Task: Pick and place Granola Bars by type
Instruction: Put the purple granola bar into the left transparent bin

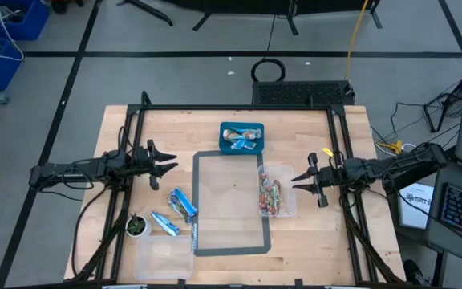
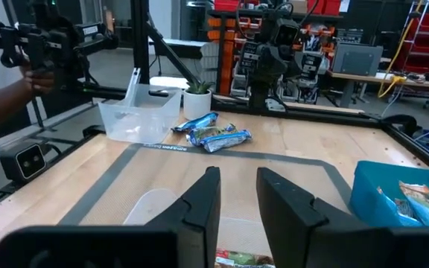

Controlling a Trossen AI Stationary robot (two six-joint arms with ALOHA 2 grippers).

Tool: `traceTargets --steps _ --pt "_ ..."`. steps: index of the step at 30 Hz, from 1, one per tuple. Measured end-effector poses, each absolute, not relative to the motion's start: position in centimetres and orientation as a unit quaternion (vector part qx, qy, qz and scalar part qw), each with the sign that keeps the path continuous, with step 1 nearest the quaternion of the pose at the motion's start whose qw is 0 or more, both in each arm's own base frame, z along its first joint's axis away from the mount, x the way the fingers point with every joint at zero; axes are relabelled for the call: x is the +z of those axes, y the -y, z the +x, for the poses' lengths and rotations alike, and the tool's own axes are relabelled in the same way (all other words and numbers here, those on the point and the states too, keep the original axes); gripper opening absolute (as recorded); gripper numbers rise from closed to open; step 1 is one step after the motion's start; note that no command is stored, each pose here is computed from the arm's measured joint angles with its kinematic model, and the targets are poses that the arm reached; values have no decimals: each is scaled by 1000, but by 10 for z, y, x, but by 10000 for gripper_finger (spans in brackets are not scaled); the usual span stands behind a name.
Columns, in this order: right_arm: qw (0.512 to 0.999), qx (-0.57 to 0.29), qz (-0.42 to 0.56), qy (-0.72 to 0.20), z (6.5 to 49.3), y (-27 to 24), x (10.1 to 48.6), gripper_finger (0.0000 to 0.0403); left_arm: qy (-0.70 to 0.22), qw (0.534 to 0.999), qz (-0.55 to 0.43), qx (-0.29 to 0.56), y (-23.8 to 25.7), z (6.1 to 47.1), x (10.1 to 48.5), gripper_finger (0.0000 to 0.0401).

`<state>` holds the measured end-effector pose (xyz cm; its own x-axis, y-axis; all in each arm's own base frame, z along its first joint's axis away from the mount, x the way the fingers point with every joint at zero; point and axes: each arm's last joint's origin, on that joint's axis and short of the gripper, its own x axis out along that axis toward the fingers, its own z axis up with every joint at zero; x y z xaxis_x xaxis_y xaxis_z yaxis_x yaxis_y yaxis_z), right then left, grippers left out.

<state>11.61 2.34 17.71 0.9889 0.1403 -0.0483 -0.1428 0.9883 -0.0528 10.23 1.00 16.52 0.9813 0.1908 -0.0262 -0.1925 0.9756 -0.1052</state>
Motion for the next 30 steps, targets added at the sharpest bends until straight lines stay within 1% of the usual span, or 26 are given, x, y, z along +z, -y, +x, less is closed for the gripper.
traceTargets --steps 3,7,13,16,20,23,30 --pt "996 78 -30 -21 116 -24 177 79 -8 994 -54 96 -10 102 165 138" --pt "993 110 -41 -15 115 -25 178 78 -8 994 -53 97 -10 102 165 138" --pt "992 111 -54 -1 111 -25 171 64 -9 994 -44 96 -10 102 165 138" --pt "992 109 -43 41 108 -24 177 55 -7 993 -64 97 -10 102 165 138" --pt "992 115 -27 38 105 -23 176 45 -4 991 -97 97 -10 102 165 138" --pt "987 143 -31 65 102 -24 181 41 -3 991 -96 97 -10 102 165 138" --pt "981 191 -24 35 102 -26 175 38 -4 991 -97 97 -10 102 165 138"
